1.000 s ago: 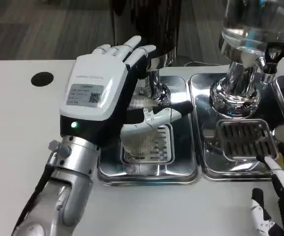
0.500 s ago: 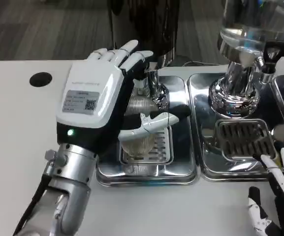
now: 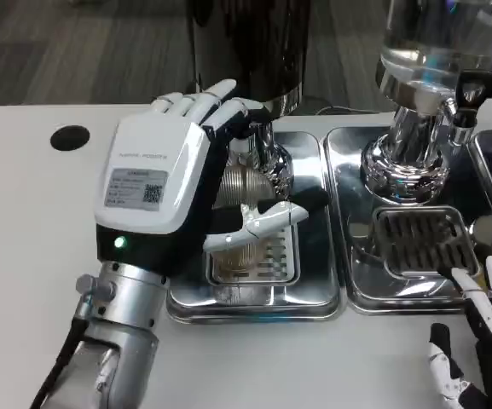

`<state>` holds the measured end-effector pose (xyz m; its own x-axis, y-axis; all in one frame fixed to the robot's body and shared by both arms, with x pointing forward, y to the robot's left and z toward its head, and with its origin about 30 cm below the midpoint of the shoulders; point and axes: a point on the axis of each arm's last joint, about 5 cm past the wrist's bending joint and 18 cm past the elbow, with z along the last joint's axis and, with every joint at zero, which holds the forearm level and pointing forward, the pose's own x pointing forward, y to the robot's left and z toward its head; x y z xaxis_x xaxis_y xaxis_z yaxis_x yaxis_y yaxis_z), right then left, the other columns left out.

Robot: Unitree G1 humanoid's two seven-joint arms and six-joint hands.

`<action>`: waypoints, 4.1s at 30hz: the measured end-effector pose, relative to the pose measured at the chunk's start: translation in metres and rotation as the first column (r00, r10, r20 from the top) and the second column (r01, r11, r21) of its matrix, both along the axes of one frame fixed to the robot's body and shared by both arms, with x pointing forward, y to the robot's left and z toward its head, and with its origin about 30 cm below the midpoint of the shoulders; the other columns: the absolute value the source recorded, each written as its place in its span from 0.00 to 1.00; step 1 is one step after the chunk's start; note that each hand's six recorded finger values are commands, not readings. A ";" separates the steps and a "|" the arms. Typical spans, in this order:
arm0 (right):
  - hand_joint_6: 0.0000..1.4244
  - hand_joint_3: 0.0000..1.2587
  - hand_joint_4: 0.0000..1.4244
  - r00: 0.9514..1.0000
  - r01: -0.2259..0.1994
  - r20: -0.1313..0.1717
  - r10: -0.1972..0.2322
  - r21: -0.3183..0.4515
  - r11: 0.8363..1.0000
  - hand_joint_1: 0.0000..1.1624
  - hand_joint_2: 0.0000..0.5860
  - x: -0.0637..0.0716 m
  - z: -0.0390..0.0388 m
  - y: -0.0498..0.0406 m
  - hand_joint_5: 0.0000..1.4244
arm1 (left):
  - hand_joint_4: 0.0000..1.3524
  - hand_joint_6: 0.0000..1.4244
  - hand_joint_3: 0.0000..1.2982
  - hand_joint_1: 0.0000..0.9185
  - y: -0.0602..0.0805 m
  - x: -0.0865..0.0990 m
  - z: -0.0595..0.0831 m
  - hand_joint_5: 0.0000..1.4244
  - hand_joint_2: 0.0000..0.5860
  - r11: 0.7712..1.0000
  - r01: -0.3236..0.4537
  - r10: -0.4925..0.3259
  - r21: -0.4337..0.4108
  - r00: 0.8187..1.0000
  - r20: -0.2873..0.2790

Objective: Grasp the cup under the faucet to collect the drink, then remove the cup.

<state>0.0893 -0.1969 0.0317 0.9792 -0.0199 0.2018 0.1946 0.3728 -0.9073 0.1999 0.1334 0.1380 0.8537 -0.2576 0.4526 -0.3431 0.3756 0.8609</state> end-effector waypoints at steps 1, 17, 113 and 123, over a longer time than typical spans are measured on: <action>0.05 0.15 0.00 1.000 0.000 0.000 0.000 0.000 1.000 0.20 0.86 0.000 0.0000 0.0000 0.00 | 0.22 0.26 0.36 0.00 0.000 0.000 0.000 0.30 0.16 1.000 -0.002 0.002 0.006 1.000 0.003; 0.05 0.15 0.00 1.000 -0.014 -0.006 0.014 -0.006 1.000 0.21 0.86 0.003 0.0007 0.0011 0.00 | 0.32 0.40 0.42 0.00 -0.001 -0.004 -0.012 0.42 0.16 0.999 -0.036 0.037 -0.029 0.998 0.044; 0.06 0.15 0.00 1.000 -0.008 -0.014 0.008 -0.013 1.000 0.23 0.84 -0.003 0.0039 0.0008 0.00 | 0.00 0.16 0.21 0.00 0.029 -0.033 -0.009 0.15 0.08 0.989 -0.139 0.140 -0.041 0.990 0.019; 0.05 0.12 0.00 0.999 -0.037 -0.006 0.037 -0.020 0.999 0.25 0.66 0.006 0.0076 0.0016 0.00 | 0.00 0.13 0.19 0.00 0.052 -0.085 -0.042 0.12 0.08 0.975 -0.215 0.209 -0.059 0.973 -0.098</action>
<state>0.0954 -0.1953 0.0393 0.9804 0.0205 0.1959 0.1754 0.3611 -0.9159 0.1150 0.1857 0.0957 0.9239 -0.0373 0.3809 -0.3428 0.3619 0.8669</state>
